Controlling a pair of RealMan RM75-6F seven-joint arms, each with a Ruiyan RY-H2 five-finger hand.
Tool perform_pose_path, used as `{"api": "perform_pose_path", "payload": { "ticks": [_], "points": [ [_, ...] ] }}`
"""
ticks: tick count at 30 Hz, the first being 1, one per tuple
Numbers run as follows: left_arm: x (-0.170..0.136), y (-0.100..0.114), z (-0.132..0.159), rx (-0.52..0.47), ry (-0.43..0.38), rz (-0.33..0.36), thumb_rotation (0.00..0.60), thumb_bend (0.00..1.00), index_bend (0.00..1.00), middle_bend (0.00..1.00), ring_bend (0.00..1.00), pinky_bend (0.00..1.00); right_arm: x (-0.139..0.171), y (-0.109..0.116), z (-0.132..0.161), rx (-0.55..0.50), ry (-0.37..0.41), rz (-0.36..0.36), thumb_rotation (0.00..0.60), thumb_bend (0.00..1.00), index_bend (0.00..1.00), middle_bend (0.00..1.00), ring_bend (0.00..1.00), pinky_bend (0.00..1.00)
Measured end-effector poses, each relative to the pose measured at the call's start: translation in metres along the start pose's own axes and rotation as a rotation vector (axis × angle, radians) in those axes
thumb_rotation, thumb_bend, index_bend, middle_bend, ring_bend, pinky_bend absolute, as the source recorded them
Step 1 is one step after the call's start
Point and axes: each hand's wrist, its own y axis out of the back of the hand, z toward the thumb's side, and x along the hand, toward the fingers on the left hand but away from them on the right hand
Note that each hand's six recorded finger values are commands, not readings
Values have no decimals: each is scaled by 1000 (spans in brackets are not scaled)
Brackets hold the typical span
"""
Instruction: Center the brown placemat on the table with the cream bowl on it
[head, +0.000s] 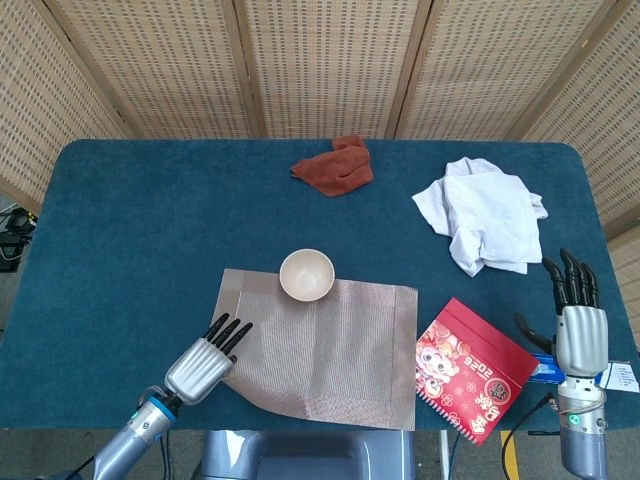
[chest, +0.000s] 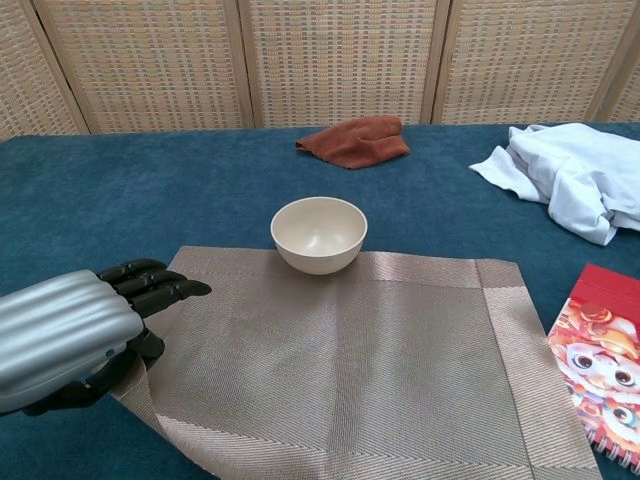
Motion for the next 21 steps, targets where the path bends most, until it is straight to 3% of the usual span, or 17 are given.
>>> {"api": "perform_pose_path", "payload": {
  "ticks": [21],
  "points": [
    [-22,-2,17,-32,-54,-10,600,621,662,0,0,0,4,1,5,-10,14,3,600,383,148,0,0,0]
  ]
}}
